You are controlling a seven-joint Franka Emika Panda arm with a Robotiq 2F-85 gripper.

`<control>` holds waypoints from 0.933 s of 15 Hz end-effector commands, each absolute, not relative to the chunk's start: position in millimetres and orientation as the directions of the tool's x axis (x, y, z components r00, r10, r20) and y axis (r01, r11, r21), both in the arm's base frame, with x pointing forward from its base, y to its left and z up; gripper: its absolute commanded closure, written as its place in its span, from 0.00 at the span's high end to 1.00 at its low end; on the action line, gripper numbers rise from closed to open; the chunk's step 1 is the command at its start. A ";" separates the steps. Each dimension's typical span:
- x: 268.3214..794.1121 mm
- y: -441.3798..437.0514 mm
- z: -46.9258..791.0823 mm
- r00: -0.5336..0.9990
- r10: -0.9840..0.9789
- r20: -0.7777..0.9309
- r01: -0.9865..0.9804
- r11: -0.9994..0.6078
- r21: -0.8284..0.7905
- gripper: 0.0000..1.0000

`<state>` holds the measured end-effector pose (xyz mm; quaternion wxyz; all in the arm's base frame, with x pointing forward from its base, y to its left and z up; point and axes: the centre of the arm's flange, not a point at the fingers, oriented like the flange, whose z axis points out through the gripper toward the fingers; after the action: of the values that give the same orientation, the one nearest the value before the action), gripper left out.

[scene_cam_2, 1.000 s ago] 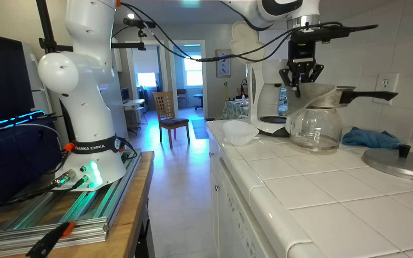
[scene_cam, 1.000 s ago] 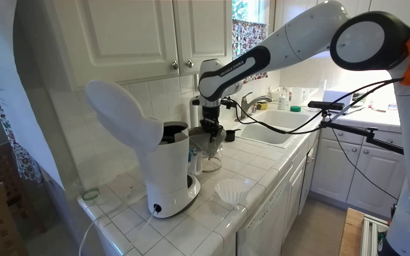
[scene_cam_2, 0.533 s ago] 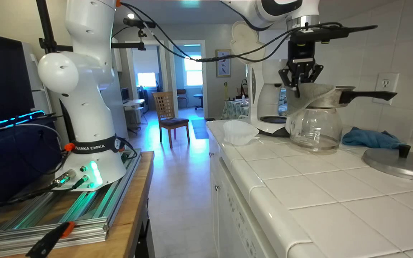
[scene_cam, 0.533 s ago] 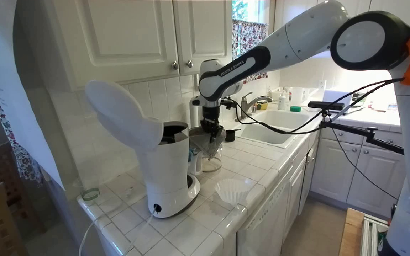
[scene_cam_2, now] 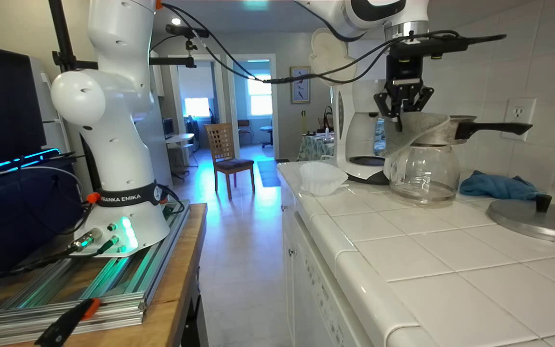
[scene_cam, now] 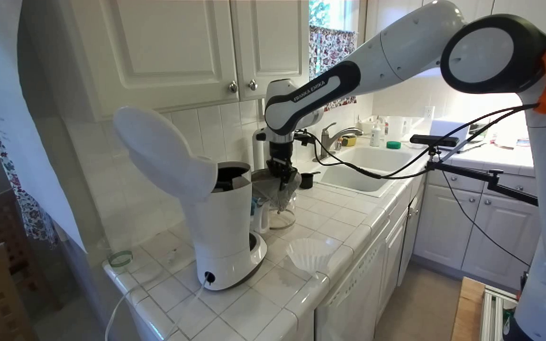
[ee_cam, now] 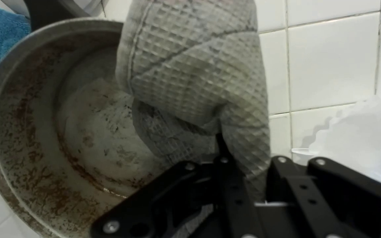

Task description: Pick up the cloth and use it to pick up the pot on the counter

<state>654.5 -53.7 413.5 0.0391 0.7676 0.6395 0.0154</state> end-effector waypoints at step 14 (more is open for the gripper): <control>618.4 -69.5 408.1 0.380 0.925 -0.006 0.906 -0.371 0.205 0.03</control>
<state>641.1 -58.6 410.5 0.0624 0.8084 0.5837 0.0442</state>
